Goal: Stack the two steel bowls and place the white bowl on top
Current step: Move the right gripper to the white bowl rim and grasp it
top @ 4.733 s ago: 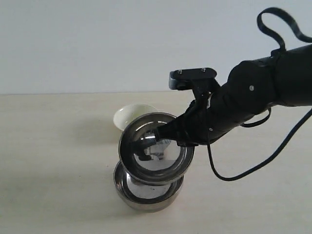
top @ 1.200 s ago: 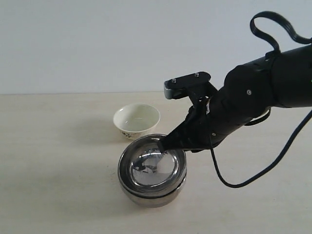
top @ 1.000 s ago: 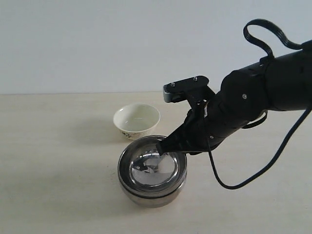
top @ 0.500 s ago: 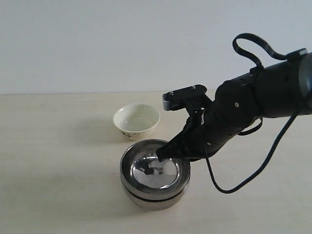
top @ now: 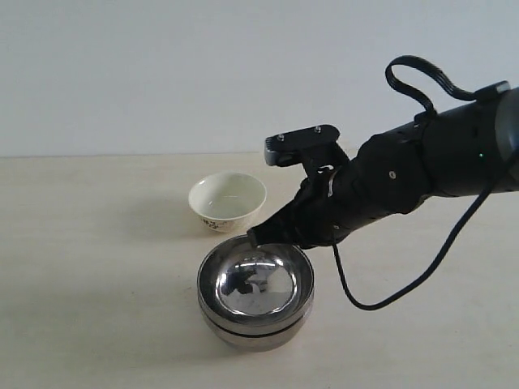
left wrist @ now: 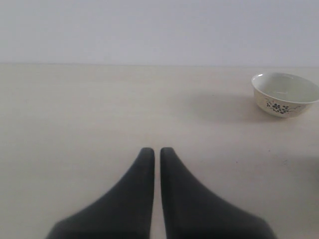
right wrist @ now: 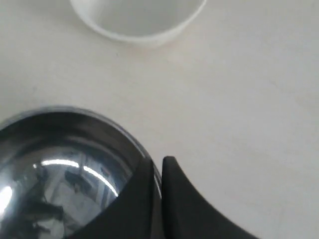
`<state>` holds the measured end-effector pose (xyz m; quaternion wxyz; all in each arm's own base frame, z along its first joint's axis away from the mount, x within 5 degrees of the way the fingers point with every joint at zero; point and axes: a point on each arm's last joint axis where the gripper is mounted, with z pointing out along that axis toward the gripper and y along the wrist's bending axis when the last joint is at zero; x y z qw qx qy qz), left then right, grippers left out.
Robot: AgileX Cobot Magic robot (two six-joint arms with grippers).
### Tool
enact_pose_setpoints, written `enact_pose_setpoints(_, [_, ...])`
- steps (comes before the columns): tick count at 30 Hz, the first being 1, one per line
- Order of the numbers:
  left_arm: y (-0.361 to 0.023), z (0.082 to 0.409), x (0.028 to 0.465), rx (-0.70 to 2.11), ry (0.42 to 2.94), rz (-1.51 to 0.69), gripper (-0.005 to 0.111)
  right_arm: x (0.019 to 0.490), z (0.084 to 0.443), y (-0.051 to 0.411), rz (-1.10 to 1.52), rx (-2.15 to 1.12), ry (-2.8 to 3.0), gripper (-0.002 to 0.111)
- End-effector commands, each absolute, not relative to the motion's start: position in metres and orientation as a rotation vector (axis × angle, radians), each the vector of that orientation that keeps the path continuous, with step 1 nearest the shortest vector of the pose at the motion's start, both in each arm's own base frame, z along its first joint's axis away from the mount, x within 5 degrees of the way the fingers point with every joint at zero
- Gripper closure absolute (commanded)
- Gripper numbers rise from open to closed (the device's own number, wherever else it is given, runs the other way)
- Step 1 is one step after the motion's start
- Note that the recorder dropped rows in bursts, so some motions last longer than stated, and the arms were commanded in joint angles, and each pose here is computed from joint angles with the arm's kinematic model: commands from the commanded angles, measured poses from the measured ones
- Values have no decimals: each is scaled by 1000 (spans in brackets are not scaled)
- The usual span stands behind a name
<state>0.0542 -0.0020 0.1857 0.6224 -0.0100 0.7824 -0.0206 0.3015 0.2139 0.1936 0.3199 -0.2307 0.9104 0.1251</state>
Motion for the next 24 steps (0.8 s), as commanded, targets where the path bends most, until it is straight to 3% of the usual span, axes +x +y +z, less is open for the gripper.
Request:
enact_pose_setpoints(1, [-2, 186, 54, -23, 1790, -54, 103, 308, 209, 218, 422, -488, 2261, 108])
enact_pose_setpoints(6, [-2, 186, 54, -23, 1790, -54, 103, 316, 215, 220, 462, -445, 2148, 102])
enact_pose_setpoints(8, [-2, 186, 54, -23, 1790, -54, 103, 323, 212, 217, 463, -418, 2121, 86])
enact_pose_setpoints(12, [-2, 186, 54, -23, 1790, -54, 103, 341, 198, 212, 467, -325, 2165, 36])
enact_pose_setpoints(14, [-2, 186, 54, -23, 1790, -54, 103, 351, 190, 212, 479, -263, 2191, 22])
enact_pose_setpoints(24, [-2, 186, 54, -23, 1790, -54, 103, 407, 162, 240, 452, -238, 2294, 26])
